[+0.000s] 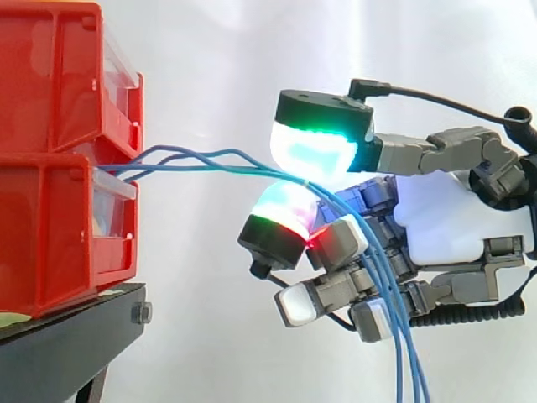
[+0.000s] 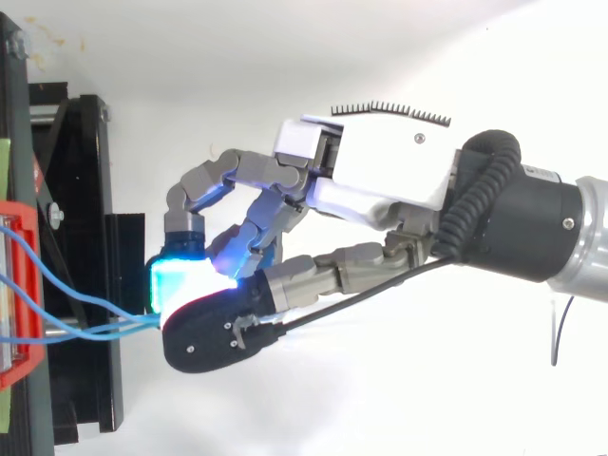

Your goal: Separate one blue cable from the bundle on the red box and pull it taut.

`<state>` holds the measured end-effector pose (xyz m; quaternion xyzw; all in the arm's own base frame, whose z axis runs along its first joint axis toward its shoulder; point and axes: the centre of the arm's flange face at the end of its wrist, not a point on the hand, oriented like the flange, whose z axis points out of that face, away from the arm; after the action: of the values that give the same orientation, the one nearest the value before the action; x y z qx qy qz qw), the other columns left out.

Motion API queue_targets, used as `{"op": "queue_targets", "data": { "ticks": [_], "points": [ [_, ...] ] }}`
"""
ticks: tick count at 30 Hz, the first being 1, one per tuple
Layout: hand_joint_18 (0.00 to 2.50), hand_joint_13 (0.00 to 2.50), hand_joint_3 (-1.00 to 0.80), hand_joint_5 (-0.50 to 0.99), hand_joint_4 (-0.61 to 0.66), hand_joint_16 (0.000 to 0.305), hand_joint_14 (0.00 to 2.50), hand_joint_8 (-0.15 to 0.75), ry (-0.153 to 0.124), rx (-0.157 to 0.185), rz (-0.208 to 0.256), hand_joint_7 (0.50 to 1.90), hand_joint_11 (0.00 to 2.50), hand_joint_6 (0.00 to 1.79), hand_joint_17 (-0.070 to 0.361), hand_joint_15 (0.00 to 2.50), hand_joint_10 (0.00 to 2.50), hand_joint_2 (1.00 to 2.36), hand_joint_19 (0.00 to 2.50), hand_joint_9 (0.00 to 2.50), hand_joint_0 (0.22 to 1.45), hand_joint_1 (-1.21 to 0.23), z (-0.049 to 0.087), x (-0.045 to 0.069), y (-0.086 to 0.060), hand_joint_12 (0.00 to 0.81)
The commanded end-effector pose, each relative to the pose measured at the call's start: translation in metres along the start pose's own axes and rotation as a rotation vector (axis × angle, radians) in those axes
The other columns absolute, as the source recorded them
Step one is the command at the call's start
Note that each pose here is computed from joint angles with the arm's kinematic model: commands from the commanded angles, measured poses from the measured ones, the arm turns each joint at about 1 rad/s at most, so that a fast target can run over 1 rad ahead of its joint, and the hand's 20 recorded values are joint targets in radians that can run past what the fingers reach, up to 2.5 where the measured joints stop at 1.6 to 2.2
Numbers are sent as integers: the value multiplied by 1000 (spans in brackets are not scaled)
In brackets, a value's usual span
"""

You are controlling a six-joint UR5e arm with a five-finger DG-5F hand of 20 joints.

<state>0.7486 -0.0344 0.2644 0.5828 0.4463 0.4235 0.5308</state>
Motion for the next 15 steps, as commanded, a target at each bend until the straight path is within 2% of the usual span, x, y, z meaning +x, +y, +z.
{"op": "queue_targets", "data": {
  "ticks": [1, 3, 5, 6, 7, 8, 9, 10, 11, 12, 13, 15],
  "points": [
    [1025, 925, -445, -181, 164, 50, 17, 367, 7, 15, -1, 1040, 1066, 868, 111, 590, 18, 1004, 760, 1059, 591, -722, -2, 0, -1, 399],
    [1032, 926, -475, -175, 175, 51, 15, 378, 12, 28, -5, 1058, 1051, 861, 115, 597, 17, 1002, 765, 1071, 561, -659, -3, 0, -2, 409],
    [1041, 931, -495, -174, 177, 53, 16, 384, 32, 74, -25, 1062, 1057, 858, 118, 597, 18, 1000, 761, 1079, 545, -626, -8, 0, -7, 416],
    [1040, 932, -498, -173, 181, 53, 16, 383, 32, 74, -25, 1066, 1040, 857, 119, 593, 17, 1000, 768, 1083, 540, -618, -8, 0, -7, 419],
    [1041, 932, -499, -173, 177, 53, 17, 384, 44, 93, -32, 1068, 1048, 856, 119, 593, 18, 1000, 769, 1083, 540, -618, -9, -1, -8, 419],
    [1042, 931, -492, -173, 182, 53, 16, 386, 85, 146, -50, 1068, 1055, 856, 119, 597, 18, 1000, 761, 1082, 539, -627, -15, 1, -13, 421],
    [1038, 929, -483, -173, 184, 53, 17, 385, 107, 177, -56, 1070, 1057, 856, 118, 597, 18, 1001, 769, 1081, 544, -637, -19, 2, -15, 419],
    [1034, 928, -459, -173, 180, 52, 16, 383, 107, 177, -56, 1065, 1059, 855, 118, 594, 17, 1003, 765, 1079, 553, -660, -19, 2, -15, 419],
    [1027, 925, -426, -173, 174, 51, 16, 379, 124, 195, -59, 1073, 1066, 854, 115, 593, 18, 1006, 770, 1076, 574, -684, -23, 2, -12, 413],
    [1025, 925, -391, -173, 172, 51, 16, 378, 130, 197, -59, 1078, 1050, 853, 115, 595, 18, 1008, 781, 1077, 583, -690, -25, 2, -5, 412],
    [1026, 924, -379, -172, 176, 51, 17, 375, 130, 210, -66, 1078, 1053, 853, 115, 591, 19, 1009, 775, 1077, 585, -693, -29, 1, -2, 412],
    [1025, 926, -358, -172, 170, 51, 16, 372, 130, 208, -64, 1083, 1058, 853, 114, 602, 18, 1010, 783, 1078, 590, -699, -31, 0, 3, 411]
  ]
}}
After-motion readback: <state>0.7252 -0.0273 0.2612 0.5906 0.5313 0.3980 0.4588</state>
